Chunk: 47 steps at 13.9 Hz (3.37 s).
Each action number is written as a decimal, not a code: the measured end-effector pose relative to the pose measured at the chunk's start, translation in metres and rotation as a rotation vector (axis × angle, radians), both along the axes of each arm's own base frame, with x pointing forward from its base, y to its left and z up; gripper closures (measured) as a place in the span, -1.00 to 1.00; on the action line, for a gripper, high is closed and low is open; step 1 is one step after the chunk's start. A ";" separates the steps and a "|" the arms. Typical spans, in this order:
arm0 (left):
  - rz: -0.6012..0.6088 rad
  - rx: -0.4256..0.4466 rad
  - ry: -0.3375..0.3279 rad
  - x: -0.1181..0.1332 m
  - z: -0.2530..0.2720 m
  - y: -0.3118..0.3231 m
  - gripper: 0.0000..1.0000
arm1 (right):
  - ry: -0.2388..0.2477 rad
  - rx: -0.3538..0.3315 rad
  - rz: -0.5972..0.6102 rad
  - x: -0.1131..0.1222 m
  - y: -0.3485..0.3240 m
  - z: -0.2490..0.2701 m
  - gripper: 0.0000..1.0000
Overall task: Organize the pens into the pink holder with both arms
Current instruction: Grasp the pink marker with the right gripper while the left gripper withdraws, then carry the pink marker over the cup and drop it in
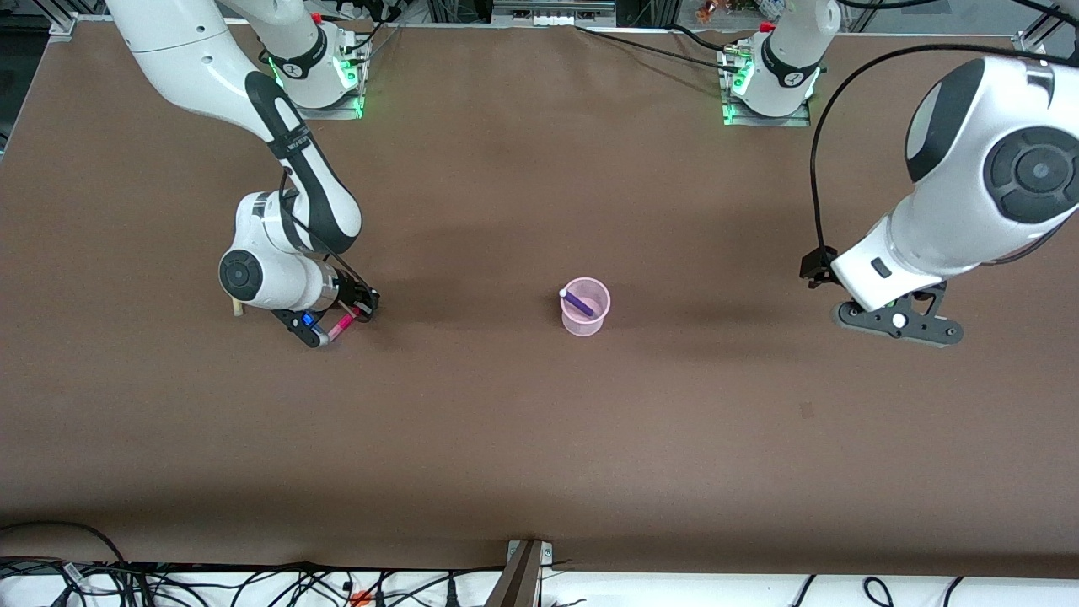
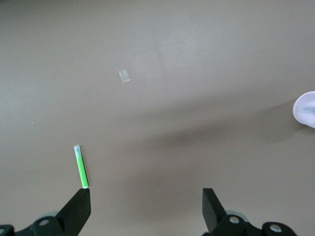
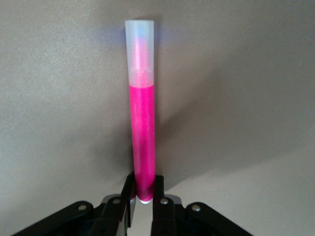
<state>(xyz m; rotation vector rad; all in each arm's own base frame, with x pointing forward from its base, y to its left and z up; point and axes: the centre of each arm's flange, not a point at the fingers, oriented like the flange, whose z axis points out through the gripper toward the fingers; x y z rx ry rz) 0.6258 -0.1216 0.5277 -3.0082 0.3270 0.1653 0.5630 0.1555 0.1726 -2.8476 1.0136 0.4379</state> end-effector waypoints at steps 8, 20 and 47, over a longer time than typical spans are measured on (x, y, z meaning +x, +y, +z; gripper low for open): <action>0.109 -0.028 -0.059 -0.023 0.057 0.030 -1.00 | 0.168 0.202 -0.150 0.010 0.106 0.095 0.65; 0.235 -0.072 -0.225 -0.090 0.060 0.094 -1.00 | 0.525 1.001 -0.547 -0.011 0.256 0.120 0.65; 0.242 -0.062 -0.171 -0.090 0.058 0.096 -1.00 | 0.292 1.064 -0.482 0.014 0.319 0.062 -1.00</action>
